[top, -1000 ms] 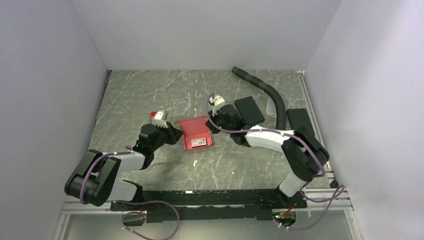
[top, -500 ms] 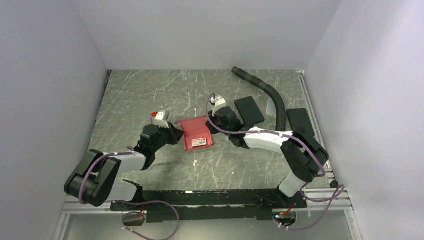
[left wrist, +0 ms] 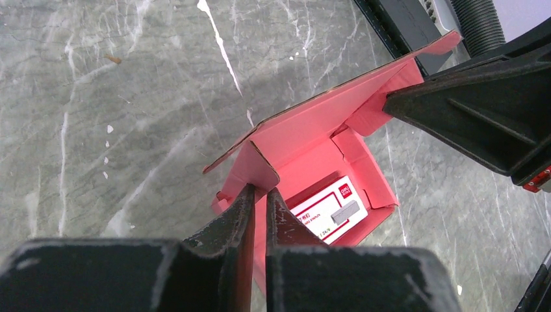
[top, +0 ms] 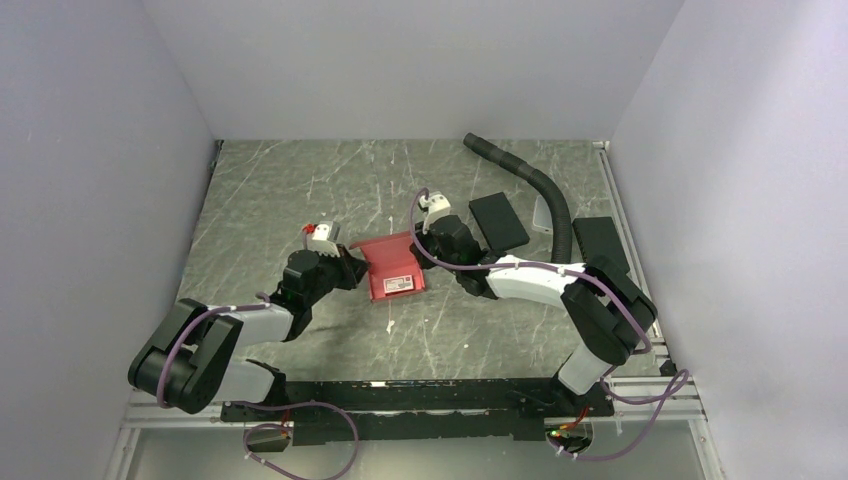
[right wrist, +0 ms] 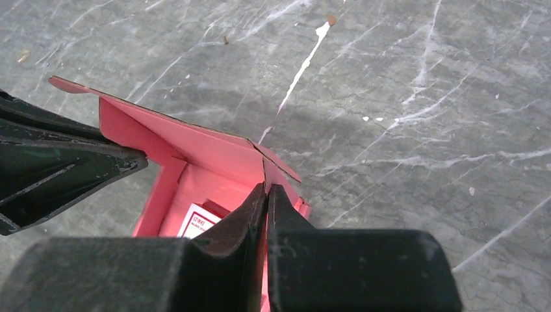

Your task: Fold the paper box

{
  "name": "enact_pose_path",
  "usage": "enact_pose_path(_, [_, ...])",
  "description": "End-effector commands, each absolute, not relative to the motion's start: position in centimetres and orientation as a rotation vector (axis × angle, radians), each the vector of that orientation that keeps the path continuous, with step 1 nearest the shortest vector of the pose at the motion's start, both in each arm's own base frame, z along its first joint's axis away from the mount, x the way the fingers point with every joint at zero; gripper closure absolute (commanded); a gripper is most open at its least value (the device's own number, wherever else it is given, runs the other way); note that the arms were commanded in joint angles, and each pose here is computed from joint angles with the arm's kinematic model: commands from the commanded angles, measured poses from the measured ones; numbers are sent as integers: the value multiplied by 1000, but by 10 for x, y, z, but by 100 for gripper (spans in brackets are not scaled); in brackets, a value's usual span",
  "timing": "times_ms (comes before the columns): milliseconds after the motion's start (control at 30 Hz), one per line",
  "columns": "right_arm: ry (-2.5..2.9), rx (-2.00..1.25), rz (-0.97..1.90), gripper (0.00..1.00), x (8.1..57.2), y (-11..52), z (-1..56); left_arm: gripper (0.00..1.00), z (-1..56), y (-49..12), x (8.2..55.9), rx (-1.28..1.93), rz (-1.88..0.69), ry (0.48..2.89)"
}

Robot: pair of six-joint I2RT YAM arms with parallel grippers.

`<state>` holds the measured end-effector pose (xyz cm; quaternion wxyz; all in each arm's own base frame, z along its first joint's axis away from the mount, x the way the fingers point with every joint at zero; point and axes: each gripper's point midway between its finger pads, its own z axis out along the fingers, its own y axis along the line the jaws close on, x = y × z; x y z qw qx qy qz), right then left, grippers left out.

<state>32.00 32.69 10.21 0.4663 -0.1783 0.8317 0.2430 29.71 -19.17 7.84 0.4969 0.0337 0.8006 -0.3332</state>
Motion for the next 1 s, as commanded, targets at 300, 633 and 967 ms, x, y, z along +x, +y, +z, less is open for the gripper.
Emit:
enact_pose_path(300, [1930, -604, 841, 83, 288, 377, 129, 88, 124, -220, 294, 177, -938, 1822])
enact_pose_path(633, [1931, -610, 840, 75, 290, 375, 129, 87, 124, -220, 293, 180, -938, 1824])
enact_pose_path(967, [1904, -620, 838, 66, 310, 354, 144, 75, 157, -206, 274, 204, -889, 1843])
